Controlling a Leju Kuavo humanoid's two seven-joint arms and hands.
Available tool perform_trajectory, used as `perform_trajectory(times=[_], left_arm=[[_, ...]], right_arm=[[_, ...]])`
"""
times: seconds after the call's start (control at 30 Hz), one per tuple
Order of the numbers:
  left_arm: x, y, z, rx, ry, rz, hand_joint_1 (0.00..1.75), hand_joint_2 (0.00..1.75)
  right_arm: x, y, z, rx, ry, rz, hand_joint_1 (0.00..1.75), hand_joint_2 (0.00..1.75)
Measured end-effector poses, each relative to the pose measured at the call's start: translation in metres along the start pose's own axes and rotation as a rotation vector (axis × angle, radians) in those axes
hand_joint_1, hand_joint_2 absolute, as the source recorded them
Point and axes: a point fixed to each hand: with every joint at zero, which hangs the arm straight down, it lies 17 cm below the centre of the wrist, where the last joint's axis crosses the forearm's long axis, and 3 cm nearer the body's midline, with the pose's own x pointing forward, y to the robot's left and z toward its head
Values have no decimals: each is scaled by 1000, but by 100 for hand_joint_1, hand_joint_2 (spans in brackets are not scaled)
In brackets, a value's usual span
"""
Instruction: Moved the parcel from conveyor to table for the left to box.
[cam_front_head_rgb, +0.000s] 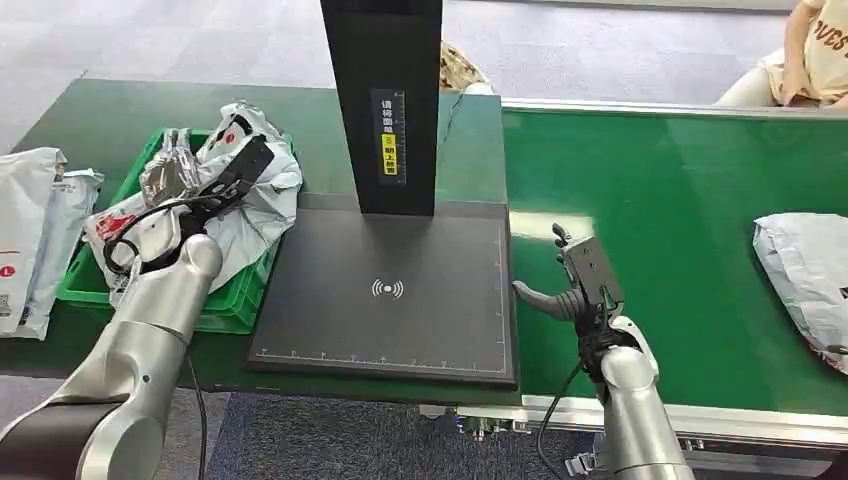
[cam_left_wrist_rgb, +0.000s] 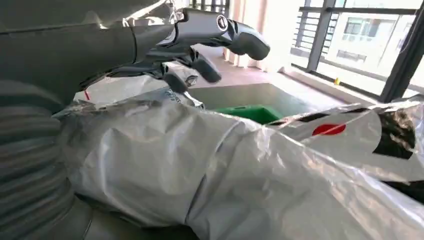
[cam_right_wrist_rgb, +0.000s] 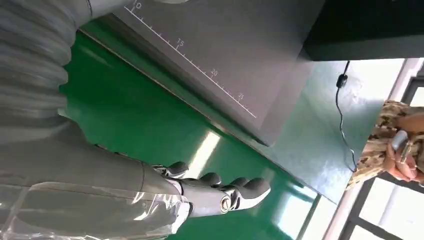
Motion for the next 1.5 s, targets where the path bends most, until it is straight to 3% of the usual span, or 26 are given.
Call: perform_trajectory(times=[0.13, 0.23, 0.4, 0.6, 1.1, 1.13, 1.47, 1.5], left_arm=[[4, 14, -1, 58, -23, 81, 0, 175], [20, 48, 5, 198, -109, 255, 0, 175], [32, 96, 30, 380, -187, 406, 0, 175], [43, 158, 82, 658, -304, 513, 0, 175], [46, 186, 108, 745, -334, 545, 0, 175], [46, 186, 109, 747, -335, 546, 0, 0], [51, 171, 114, 679, -351, 627, 0, 0], [52, 171, 115, 684, -360, 643, 0, 175]], right_arm=[[-1, 0, 2, -3, 0, -5, 0, 175], [0, -1, 8, -6, -18, -13, 0, 175], [7, -3, 16, -13, -64, -22, 0, 175], [26, -5, 26, -26, -154, -37, 0, 175], [36, -9, 30, -34, -182, -33, 0, 175], [36, -9, 30, -34, -182, -33, 0, 175], [45, -10, 31, -33, -224, -31, 0, 175], [46, -11, 32, -33, -228, -30, 0, 175]])
